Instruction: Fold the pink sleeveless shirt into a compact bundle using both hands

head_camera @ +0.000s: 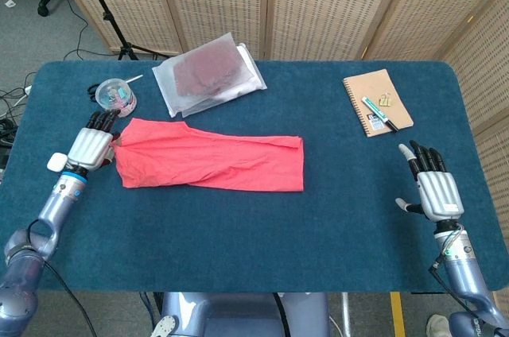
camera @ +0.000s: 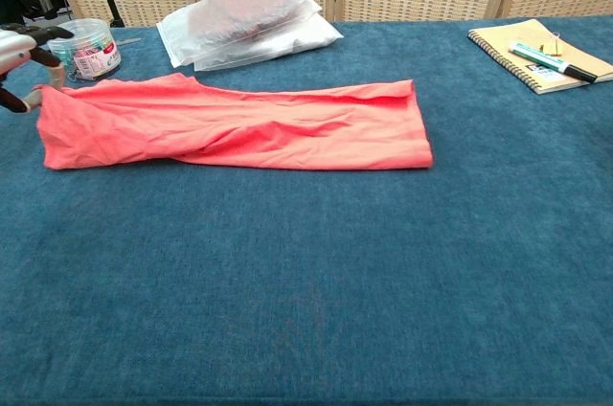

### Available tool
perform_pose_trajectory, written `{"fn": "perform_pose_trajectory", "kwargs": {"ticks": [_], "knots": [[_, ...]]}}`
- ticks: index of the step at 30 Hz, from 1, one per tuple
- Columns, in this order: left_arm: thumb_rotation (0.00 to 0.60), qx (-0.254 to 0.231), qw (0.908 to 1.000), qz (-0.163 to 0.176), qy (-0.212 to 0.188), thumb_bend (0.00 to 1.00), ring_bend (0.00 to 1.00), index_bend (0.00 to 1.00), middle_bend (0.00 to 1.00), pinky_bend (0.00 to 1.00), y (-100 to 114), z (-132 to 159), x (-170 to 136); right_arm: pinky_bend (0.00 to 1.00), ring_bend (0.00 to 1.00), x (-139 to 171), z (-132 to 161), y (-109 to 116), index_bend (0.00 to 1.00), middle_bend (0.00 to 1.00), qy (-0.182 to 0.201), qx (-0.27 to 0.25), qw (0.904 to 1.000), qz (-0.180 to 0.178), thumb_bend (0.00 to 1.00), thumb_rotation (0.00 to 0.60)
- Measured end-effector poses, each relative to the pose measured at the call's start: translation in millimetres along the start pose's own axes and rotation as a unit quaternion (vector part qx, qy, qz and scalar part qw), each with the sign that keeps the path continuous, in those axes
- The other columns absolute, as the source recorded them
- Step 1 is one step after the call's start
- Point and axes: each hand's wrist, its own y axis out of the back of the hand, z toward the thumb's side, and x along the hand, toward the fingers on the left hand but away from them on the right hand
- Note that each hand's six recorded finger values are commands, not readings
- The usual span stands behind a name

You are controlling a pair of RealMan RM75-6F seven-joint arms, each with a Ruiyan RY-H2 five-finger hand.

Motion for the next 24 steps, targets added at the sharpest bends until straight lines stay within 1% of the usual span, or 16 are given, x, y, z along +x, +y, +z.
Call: {"fn": "perform_pose_trajectory", "kwargs": {"ticks": [5,11,19,24], "knots": [[0.600,0.002,0.9984,-0.003,0.056,0.53,0.00,0.71,0.00,0.00,8,-49,-14,0.00,0.00,1,1,1,0.00,0.00,0.002,0.000,1.0000,-0.001,0.00,0.600],[0.600,0.002,0.9939,-0.003,0.110,0.53,0.00,0.71,0.00,0.00,20,-94,-29,0.00,0.00,1,2,1,0.00,0.00,0.004,0.003,1.0000,-0.001,0.00,0.600],[0.600,0.008,0.9883,0.002,0.152,0.53,0.00,0.71,0.00,0.00,31,-131,-47,0.00,0.00,2,2,3,0.00,0.00,0.004,0.014,0.9999,-0.007,0.00,0.600],[0.600,0.005,0.9867,0.006,0.162,0.53,0.00,0.71,0.00,0.00,33,-140,-55,0.00,0.00,1,0,6,0.00,0.00,0.003,0.053,0.9983,-0.027,0.00,0.600]]}}
